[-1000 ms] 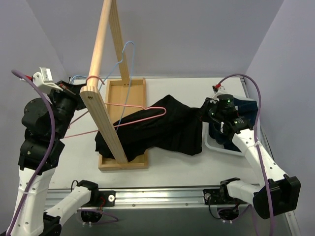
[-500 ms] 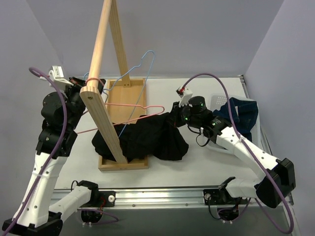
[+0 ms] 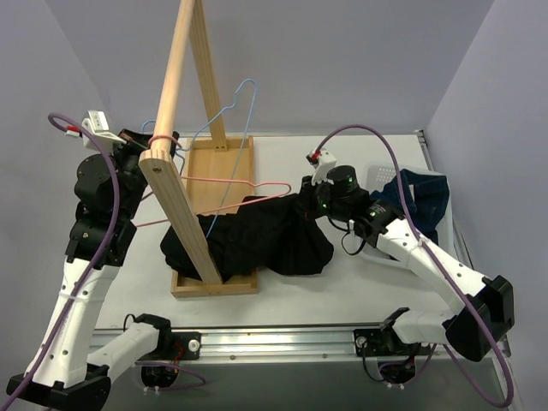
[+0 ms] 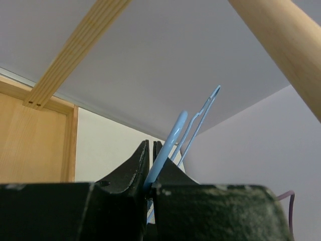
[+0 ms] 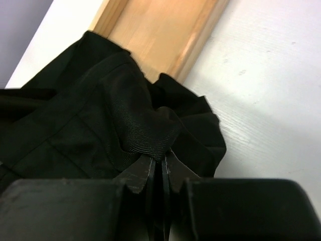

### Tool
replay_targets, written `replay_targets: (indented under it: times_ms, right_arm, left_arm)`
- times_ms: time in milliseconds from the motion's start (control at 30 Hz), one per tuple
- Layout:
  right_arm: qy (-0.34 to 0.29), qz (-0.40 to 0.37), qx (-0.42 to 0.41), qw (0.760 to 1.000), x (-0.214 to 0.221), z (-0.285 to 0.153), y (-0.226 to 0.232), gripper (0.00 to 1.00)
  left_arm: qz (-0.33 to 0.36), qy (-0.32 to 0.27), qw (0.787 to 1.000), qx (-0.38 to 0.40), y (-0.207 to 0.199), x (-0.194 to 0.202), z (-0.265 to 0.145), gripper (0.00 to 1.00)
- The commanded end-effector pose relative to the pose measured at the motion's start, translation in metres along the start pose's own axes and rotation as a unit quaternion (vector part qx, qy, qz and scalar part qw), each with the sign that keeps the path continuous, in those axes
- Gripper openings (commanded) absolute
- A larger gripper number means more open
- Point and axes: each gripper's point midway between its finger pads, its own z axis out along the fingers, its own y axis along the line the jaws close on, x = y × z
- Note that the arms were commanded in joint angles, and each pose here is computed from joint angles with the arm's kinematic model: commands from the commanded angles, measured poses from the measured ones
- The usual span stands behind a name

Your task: Remove the skirt from the hanger

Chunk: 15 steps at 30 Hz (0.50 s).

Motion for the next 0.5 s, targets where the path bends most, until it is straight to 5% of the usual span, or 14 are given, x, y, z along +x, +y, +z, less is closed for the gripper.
replay_targets:
  times_ms: [0,267,467]
  right_arm:
    - [-0.024,-0.032,-0.055,0.998,-0.013,-0.015,0.036,0.00]
    - [-0.011,-0.054,-0.123,0.991,0.007,-0.041,0.086,0.00]
    - [0.032,-0.055,-0.073,0.995,0.028,-0.048,0.069,0.00]
  left_arm:
    - [-0.016,-0.074,0.997,0.025,-0.017,-0.036,-0.001,0.02]
    - [0.039,-0.104,0.992,0.068,-0.027,-0.047,0.032,0.02]
    - [-0.010,-0.124,0.988,0.091,-0.017,-0.060,0.052,0.02]
